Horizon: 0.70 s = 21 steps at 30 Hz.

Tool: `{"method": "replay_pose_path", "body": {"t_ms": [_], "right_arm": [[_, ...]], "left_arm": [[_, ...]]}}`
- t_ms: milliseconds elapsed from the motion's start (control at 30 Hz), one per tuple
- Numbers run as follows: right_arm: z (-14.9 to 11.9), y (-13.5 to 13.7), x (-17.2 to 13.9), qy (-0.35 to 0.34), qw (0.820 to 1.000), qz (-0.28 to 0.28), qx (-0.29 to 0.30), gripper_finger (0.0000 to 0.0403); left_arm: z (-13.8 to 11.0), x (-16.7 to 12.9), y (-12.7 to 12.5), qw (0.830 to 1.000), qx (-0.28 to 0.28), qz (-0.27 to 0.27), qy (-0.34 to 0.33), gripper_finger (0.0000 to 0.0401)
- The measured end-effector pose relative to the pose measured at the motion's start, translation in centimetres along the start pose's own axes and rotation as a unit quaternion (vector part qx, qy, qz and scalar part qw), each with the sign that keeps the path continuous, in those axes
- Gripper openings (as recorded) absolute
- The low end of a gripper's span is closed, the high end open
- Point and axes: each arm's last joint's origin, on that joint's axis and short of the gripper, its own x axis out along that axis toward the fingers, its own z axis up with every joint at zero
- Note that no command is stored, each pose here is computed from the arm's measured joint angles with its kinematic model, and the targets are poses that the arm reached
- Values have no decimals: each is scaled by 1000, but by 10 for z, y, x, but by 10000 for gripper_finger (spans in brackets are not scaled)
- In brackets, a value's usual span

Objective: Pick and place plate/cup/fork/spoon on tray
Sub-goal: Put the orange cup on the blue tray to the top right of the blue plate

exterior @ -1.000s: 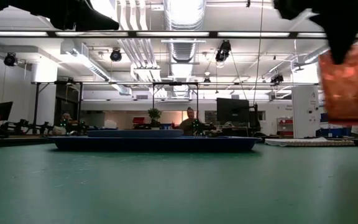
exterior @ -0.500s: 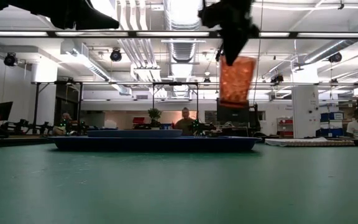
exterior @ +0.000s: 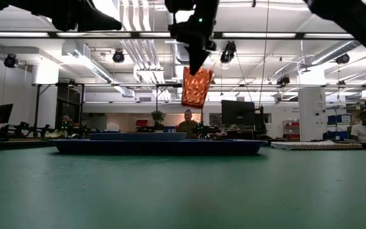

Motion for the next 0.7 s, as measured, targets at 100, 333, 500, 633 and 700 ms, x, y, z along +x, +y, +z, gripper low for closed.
{"method": "replay_pose_path", "body": {"t_ms": [100, 333, 500, 633, 700], "right_arm": [[1, -4, 14, 10, 999, 3, -42, 9], [-1, -20, 37, 46, 997, 1, -67, 9], [-2, -31, 42, 43, 998, 8, -49, 9], [-2, -38, 44, 41, 998, 6, -40, 9], [-2, -40, 44, 39, 998, 6, -41, 9]], "left_arm": [[0, 0, 0, 1000, 0, 3, 2, 70], [-1, 0, 1, 1000, 2, 18, 11, 70], [-1, 0, 1, 1000, 3, 18, 10, 70], [-1, 0, 1, 1000, 3, 18, 10, 70], [-1, 0, 1, 1000, 3, 18, 10, 70]]}}
